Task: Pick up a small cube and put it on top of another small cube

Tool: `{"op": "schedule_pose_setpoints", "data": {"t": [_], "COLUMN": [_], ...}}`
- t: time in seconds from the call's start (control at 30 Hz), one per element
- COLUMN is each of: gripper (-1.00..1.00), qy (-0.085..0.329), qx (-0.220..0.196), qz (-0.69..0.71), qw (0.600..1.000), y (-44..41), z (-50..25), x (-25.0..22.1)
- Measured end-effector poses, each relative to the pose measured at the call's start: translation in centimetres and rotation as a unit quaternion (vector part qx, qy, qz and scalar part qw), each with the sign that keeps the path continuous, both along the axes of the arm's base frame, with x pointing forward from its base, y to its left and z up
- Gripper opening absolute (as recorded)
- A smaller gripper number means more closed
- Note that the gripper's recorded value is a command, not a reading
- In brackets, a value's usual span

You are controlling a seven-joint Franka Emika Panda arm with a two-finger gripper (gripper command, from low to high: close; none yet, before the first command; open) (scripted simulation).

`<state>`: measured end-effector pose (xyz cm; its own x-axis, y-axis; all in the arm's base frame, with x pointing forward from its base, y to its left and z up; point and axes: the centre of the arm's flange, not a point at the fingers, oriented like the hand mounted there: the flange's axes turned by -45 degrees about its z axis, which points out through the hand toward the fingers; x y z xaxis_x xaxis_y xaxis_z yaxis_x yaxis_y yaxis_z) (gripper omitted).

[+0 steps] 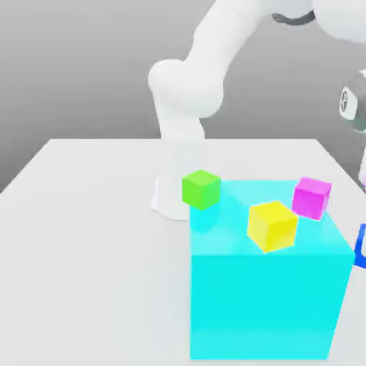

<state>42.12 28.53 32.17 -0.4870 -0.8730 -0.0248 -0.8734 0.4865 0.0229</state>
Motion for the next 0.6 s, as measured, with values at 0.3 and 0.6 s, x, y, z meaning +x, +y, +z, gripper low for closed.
{"op": "schedule_pose_setpoints", "data": {"t": [0.3, 0.6], "gripper": [-1.00, 1.00], "qy": [-0.004, -0.003], "qx": [-0.009, -0.017], "qz": [-0.056, -0.112], "qw": [0.998, 0.994], "y": [-10.2, -15.8], "z": [12.0, 8.6], "x": [2.7, 3.0]}}
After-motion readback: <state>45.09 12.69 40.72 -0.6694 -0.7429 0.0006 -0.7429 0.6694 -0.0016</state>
